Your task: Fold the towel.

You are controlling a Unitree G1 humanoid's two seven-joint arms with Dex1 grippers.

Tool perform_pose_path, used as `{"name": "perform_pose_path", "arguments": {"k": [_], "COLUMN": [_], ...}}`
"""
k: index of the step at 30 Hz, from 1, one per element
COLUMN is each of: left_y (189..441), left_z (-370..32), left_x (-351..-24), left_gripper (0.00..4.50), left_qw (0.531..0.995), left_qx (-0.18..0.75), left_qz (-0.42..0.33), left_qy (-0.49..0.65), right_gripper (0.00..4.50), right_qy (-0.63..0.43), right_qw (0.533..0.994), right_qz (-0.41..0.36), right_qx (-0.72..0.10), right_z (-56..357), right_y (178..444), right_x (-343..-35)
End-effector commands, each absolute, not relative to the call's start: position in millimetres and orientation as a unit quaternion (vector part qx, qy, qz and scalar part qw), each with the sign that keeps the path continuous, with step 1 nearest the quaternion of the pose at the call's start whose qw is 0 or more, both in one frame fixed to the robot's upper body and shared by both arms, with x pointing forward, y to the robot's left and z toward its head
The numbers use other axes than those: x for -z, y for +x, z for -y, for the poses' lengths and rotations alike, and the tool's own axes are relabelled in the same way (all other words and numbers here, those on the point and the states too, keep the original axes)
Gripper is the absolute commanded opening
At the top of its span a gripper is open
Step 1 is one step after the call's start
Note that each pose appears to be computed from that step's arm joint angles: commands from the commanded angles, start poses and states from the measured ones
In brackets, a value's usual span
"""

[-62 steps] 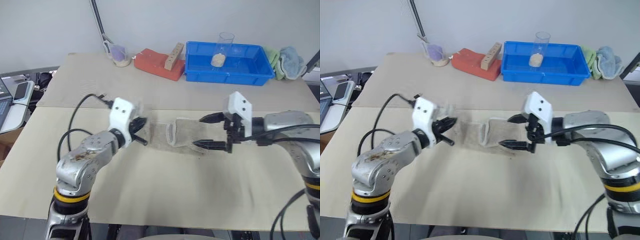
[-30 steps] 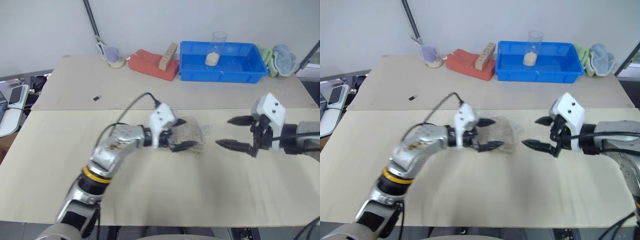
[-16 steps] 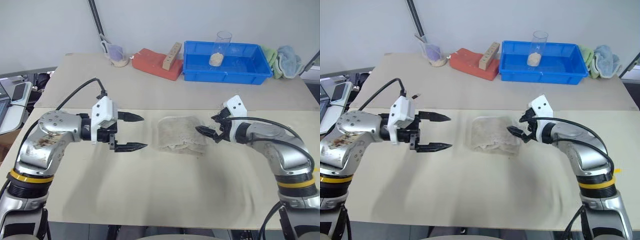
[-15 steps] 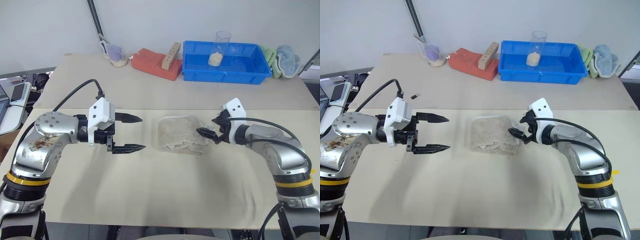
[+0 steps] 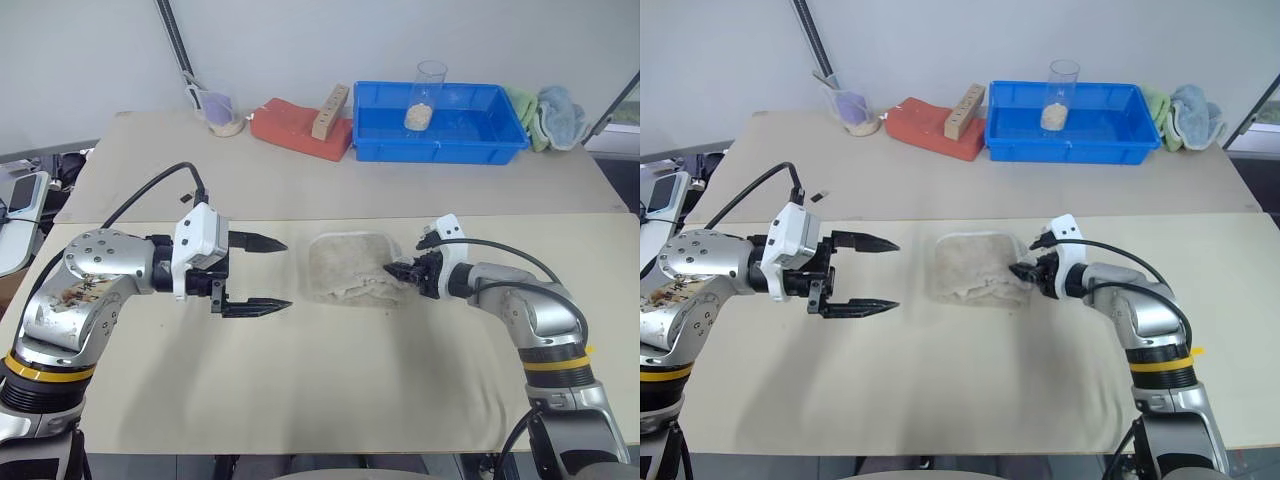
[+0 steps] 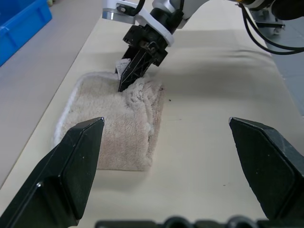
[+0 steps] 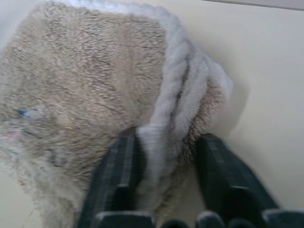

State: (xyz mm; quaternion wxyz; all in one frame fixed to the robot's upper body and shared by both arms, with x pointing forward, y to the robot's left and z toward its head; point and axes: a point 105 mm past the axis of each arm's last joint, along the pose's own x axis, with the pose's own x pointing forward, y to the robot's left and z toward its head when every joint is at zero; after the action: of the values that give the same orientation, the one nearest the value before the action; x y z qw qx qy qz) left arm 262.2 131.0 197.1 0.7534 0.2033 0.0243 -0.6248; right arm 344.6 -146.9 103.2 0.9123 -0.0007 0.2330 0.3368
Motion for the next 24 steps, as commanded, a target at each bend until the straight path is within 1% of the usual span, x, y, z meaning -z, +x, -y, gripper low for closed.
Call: {"name": "perform_pose_path", "arguments": {"k": [1, 2, 5, 8, 12, 15, 17, 18, 19, 22, 24], "left_y": [266.5, 267.4, 268.5, 268.4, 269.3, 270.8, 271.7, 271.7, 272.1, 277.5, 279.5], "left_z": [-130.6, -130.5, -130.6, -130.9, -130.2, -129.2, -129.2, -129.9, -131.2, -143.2, -154.6], "left_x": [-207.5, -207.9, -208.8, -207.6, -206.8, -207.2, -207.5, -207.3, -207.0, -204.9, -200.7], "left_gripper": [4.5, 4.5, 4.5, 4.5, 4.5, 4.5, 4.5, 4.5, 4.5, 4.5, 4.5], "left_qw": [0.766, 0.768, 0.774, 0.774, 0.775, 0.777, 0.779, 0.78, 0.782, 0.804, 0.817], "left_qx": [0.611, 0.608, 0.604, 0.603, 0.602, 0.599, 0.596, 0.595, 0.593, 0.569, 0.548], "left_qz": [0.005, 0.006, 0.008, 0.006, 0.006, 0.009, 0.01, 0.01, 0.007, -0.019, -0.031], "left_qy": [0.202, 0.198, 0.189, 0.19, 0.191, 0.192, 0.193, 0.194, 0.193, 0.17, 0.179], "right_gripper": [0.21, 0.06, 0.06, 0.06, 0.06, 0.06, 0.82, 1.07, 1.48, 2.47, 3.16], "right_qy": [-0.008, -0.017, -0.046, -0.066, -0.094, -0.093, -0.097, -0.101, -0.106, -0.134, -0.164], "right_qw": [0.924, 0.929, 0.945, 0.957, 0.965, 0.963, 0.963, 0.964, 0.964, 0.968, 0.965], "right_qz": [-0.178, -0.165, -0.131, -0.127, -0.148, -0.17, -0.174, -0.173, -0.17, -0.134, -0.11], "right_qx": [-0.339, -0.331, -0.294, -0.253, -0.197, -0.186, -0.182, -0.177, -0.173, -0.166, -0.17], "right_z": [149.6, 154.7, 181.0, 213.3, 249.5, 254.3, 254.3, 255.3, 256.8, 261.2, 263.3], "right_y": [348.8, 351.4, 361.8, 370.2, 380.4, 383.4, 385.1, 385.9, 386.5, 386.9, 385.1], "right_x": [-135.4, -142.3, -165.3, -174.3, -163.9, -150.5, -145.1, -144.6, -145.3, -161.2, -175.2]}}
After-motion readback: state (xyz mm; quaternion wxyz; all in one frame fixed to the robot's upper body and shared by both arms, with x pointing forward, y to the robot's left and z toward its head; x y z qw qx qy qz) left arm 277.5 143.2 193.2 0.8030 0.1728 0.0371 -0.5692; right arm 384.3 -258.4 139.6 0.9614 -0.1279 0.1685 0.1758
